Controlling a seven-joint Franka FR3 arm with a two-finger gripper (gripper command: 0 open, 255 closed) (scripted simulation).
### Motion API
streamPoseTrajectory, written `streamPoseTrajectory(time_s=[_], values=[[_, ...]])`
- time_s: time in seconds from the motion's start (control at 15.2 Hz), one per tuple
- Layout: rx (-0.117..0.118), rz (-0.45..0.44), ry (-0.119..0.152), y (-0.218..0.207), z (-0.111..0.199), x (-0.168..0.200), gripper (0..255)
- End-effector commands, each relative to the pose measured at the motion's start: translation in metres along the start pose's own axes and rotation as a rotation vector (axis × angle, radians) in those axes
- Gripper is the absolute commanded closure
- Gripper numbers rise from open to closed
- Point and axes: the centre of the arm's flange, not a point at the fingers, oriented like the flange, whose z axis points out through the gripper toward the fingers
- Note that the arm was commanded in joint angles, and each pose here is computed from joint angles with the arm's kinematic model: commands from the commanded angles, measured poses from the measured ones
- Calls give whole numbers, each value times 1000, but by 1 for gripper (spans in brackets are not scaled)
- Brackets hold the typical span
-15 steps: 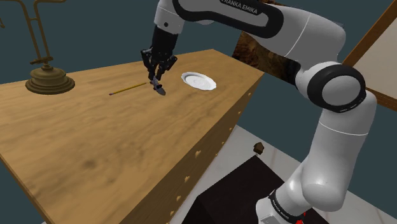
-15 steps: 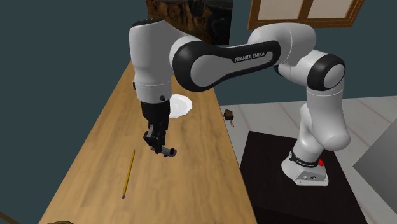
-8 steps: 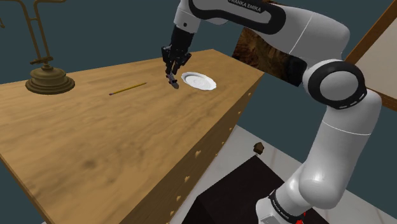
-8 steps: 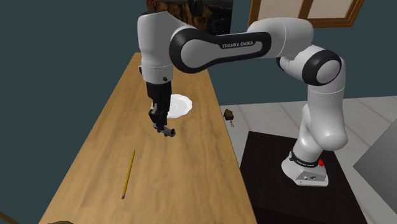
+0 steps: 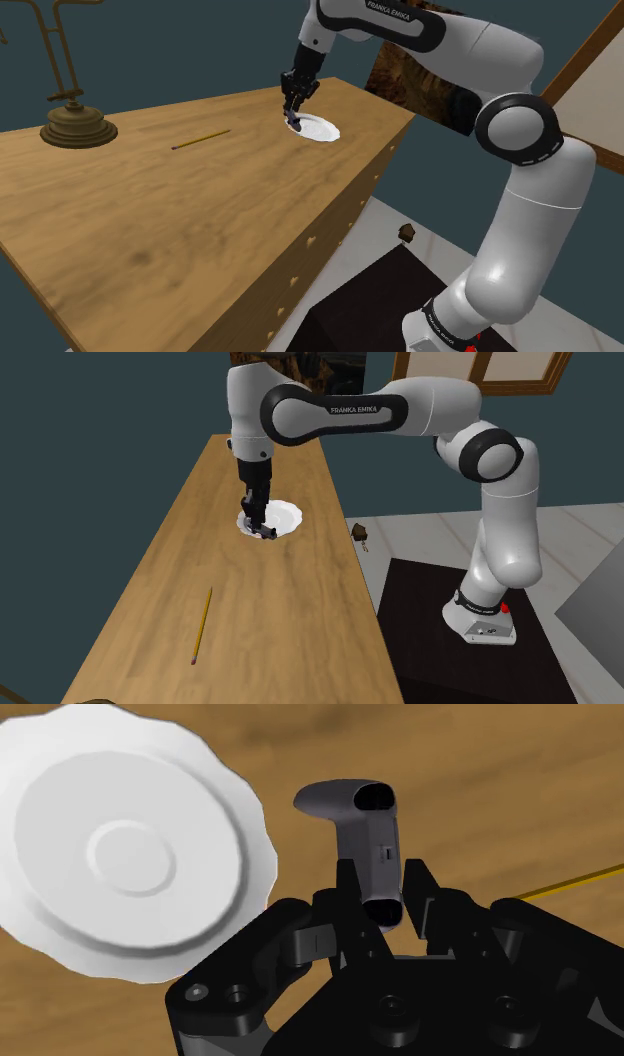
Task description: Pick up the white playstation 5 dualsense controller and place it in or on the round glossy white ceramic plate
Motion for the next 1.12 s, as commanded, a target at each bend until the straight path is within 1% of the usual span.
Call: streamPoseTrajectory(time_s=[0.0,0.59,1.06], values=[[0,-1,0,28,-4,9,255],[0,-1,0,142,-19,40,255],[0,-1,0,147,18,39,255]])
